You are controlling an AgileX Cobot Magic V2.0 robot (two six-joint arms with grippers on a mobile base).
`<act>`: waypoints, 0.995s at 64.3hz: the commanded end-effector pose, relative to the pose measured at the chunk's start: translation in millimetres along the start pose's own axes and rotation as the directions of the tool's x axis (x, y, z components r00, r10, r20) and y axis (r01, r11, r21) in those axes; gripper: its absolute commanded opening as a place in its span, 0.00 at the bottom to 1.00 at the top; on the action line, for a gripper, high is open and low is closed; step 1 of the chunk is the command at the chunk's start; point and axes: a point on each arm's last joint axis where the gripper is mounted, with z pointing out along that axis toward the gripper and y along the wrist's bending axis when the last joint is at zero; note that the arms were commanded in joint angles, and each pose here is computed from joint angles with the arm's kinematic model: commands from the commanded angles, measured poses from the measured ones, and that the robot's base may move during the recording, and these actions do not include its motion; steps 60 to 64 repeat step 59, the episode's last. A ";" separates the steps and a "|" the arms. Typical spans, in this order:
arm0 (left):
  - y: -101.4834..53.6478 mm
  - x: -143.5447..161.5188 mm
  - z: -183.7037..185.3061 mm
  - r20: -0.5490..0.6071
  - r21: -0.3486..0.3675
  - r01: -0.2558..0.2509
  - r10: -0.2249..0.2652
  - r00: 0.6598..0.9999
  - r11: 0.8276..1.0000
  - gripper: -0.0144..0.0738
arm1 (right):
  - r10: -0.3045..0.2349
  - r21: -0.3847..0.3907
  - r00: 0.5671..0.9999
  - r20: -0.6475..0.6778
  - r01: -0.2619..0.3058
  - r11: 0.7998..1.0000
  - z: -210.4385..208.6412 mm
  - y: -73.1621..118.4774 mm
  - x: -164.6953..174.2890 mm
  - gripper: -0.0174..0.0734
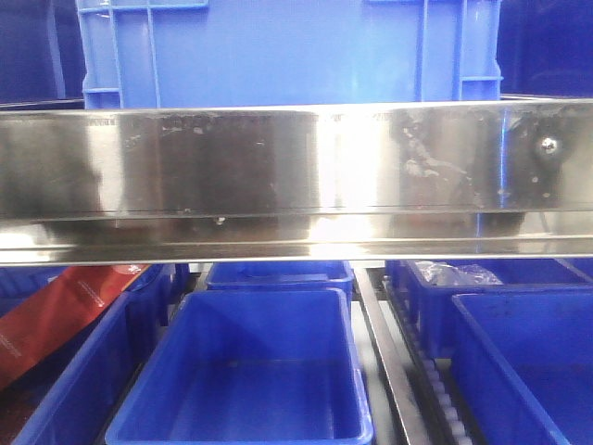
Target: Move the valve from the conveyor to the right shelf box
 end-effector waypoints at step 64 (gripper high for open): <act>-0.3 11.2 0.0 0.057 0.001 0.004 -0.004 0.998 1.000 0.04 | -0.005 0.008 1.000 0.011 0.005 1.000 -0.1 -0.4 -0.3 0.01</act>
